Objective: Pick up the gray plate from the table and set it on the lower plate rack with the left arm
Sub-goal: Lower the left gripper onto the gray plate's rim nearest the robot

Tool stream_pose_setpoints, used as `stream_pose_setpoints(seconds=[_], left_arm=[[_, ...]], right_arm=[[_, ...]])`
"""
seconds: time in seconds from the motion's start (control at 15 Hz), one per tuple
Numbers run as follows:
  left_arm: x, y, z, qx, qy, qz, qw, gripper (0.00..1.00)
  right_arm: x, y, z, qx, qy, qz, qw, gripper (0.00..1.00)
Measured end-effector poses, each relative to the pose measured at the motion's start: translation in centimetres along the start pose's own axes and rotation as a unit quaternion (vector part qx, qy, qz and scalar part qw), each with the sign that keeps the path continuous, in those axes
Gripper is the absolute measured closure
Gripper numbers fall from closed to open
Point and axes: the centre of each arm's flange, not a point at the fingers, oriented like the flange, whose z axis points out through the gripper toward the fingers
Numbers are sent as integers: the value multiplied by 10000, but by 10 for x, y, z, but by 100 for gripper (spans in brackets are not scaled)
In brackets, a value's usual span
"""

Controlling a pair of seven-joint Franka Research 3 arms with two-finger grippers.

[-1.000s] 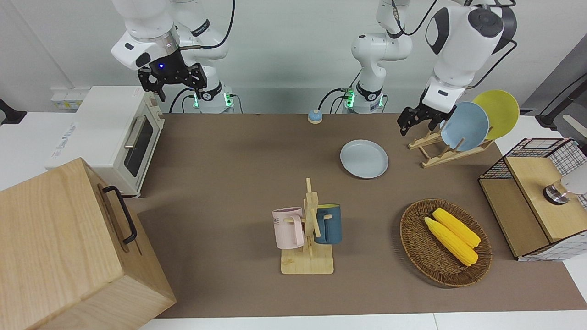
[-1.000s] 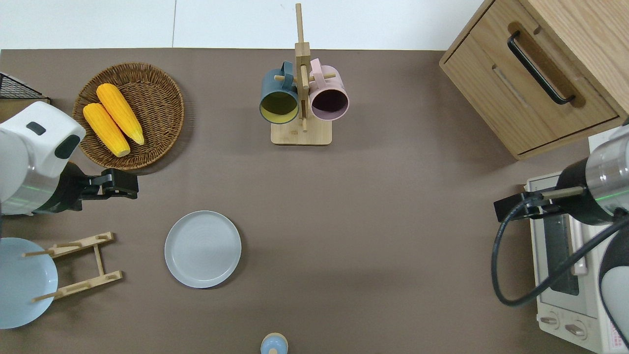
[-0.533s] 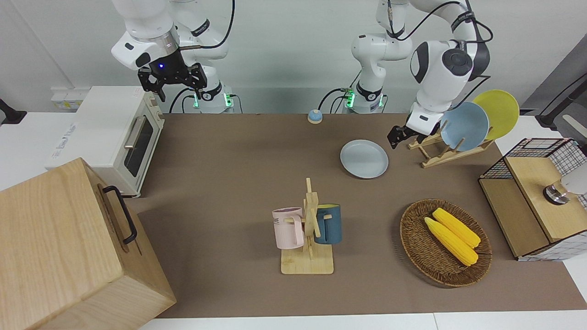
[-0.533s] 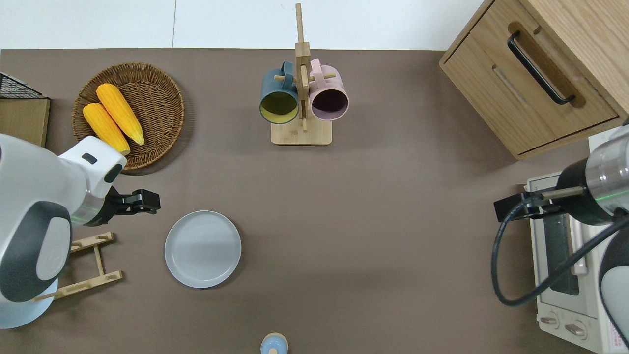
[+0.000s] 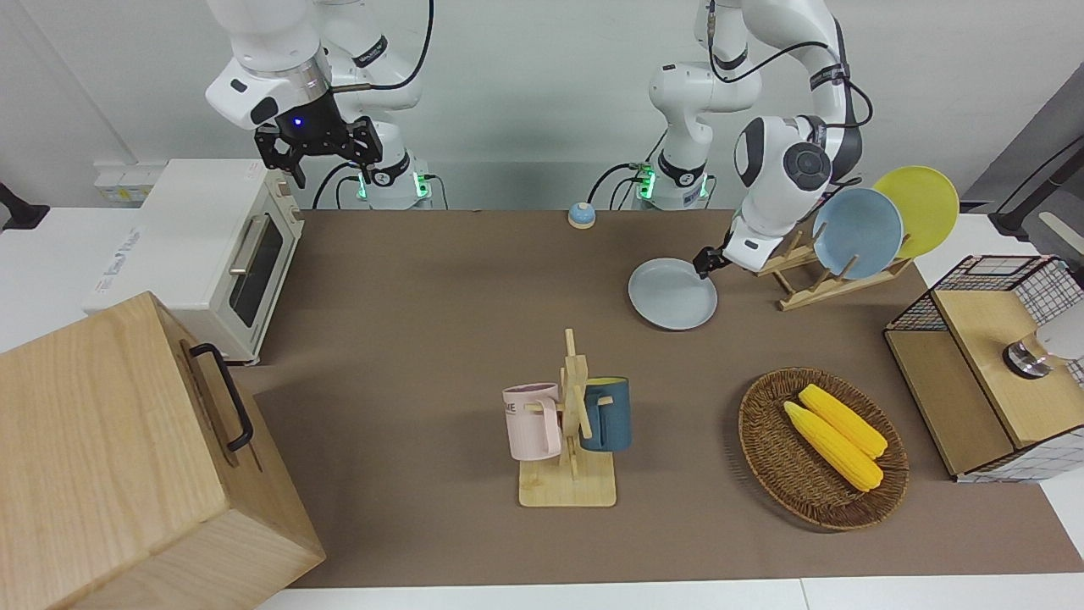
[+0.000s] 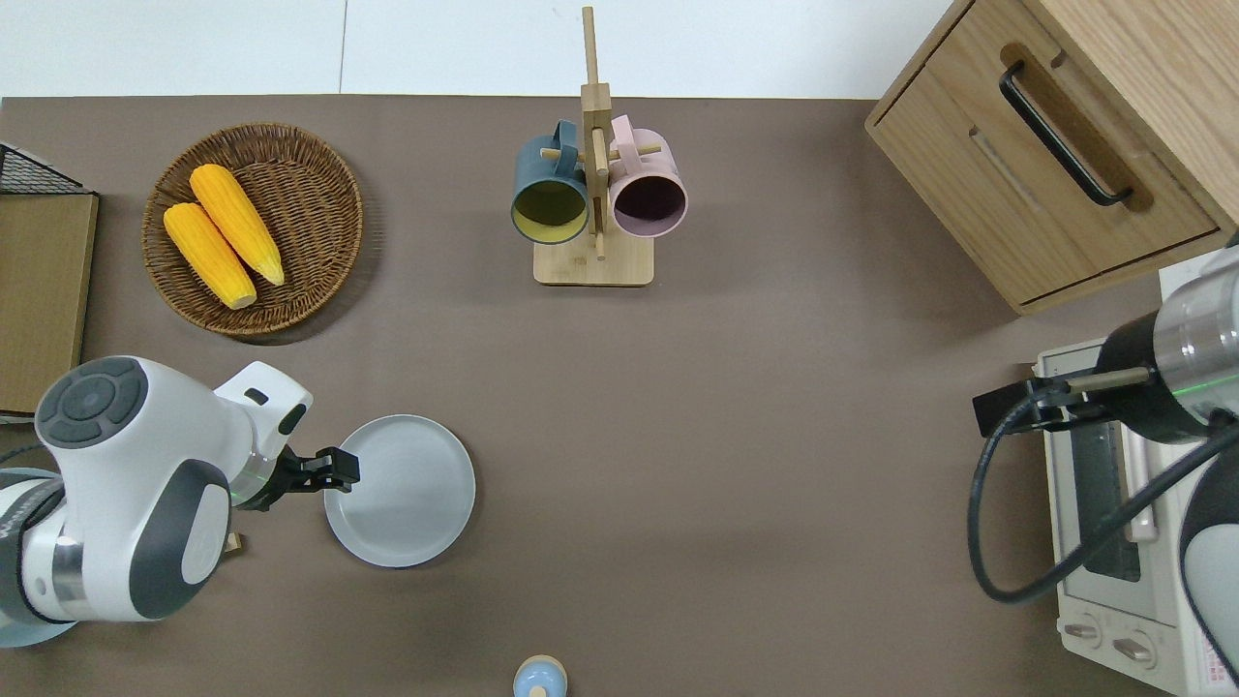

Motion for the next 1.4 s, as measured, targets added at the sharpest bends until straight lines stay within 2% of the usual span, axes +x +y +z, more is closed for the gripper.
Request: stream_pose_setpoints(seconds=[0.33, 0.67, 0.73, 0.93, 1.07, 1.13, 1.27, 1.4], left_arm=[[1, -1, 39, -29, 20, -21, 10000, 1], [8, 0, 57, -34, -12, -35, 10000, 10], [9, 0, 59, -34, -21, -43, 10000, 18], [11, 0, 62, -42, -27, -67, 10000, 56], [11, 0, 63, -74, -36, -105, 9999, 60], [11, 0, 63, -83, -39, -119, 9999, 68], [11, 0, 63, -95, -49, -132, 9999, 92], [10, 1, 60, -129, -36, -144, 9998, 95]], right_arm=[[0, 0, 0, 0, 0, 0, 10000, 1], [0, 0, 0, 0, 0, 0, 10000, 1], [0, 0, 0, 0, 0, 0, 10000, 1], [0, 0, 0, 0, 0, 0, 10000, 1], [0, 0, 0, 0, 0, 0, 10000, 1], [0, 0, 0, 0, 0, 0, 10000, 1], [0, 0, 0, 0, 0, 0, 10000, 1], [0, 0, 0, 0, 0, 0, 10000, 1]])
